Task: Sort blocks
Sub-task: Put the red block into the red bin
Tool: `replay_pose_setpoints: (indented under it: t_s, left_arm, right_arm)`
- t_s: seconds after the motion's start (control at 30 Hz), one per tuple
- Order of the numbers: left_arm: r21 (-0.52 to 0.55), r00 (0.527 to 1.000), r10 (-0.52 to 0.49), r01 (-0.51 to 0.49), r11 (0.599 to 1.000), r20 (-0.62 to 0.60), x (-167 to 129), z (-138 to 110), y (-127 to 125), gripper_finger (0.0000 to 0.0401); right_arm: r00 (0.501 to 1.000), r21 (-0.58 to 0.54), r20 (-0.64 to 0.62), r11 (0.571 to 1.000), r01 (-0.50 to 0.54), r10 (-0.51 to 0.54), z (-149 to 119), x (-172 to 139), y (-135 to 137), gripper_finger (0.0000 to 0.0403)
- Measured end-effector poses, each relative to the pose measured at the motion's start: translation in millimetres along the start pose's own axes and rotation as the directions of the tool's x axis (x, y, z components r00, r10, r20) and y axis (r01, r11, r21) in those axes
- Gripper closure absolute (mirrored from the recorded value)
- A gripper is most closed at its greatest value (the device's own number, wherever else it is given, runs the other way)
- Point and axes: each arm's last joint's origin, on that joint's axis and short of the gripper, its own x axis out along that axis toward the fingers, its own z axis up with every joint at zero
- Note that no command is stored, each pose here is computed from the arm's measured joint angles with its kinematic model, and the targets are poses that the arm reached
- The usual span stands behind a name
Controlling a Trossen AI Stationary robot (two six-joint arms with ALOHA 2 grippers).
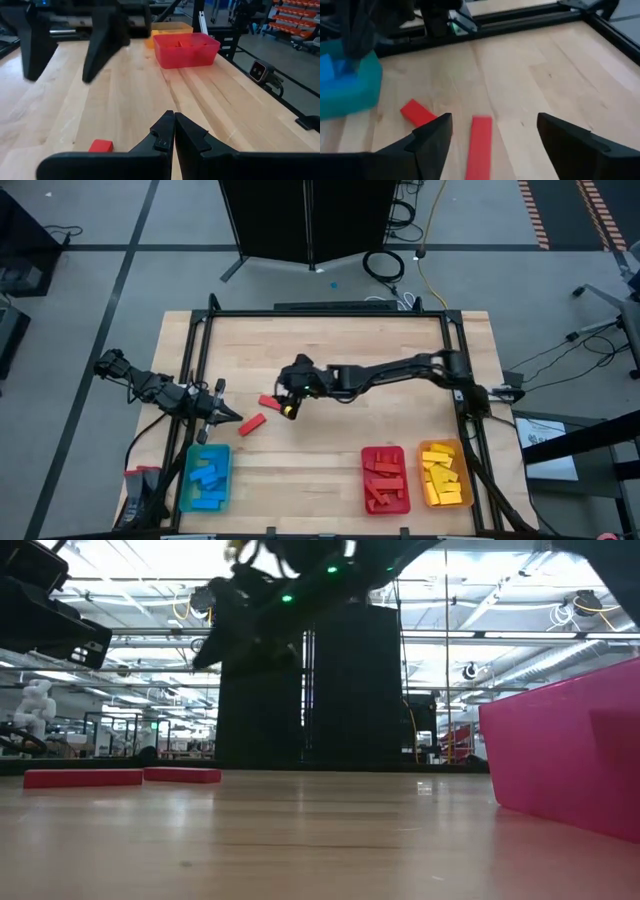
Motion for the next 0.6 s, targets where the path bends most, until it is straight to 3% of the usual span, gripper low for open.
replay_pose_setpoints:
  t_s: [0.2,0.33,0.6]
  left_arm:
    - [-0.046,1.0,0.0,0.0,0.999,-0.002,0,0,0,0.0384]
    - [-0.049,1.0,0.0,-0.001,0.999,-0.005,0,0,0,0.0384]
    - [-0.049,1.0,0.001,-0.001,0.999,-0.012,0,-1,0,0.0384]
  right_arm:
    - [0.996,0.021,-0.082,1.0,0.023,-0.021,7,31,4,0.0097]
    - [0.991,-0.054,-0.131,0.998,0.031,-0.038,3,50,8,0.0096]
    - [0.969,-0.025,-0.243,0.999,0.043,-0.048,-41,84,14,0.0096]
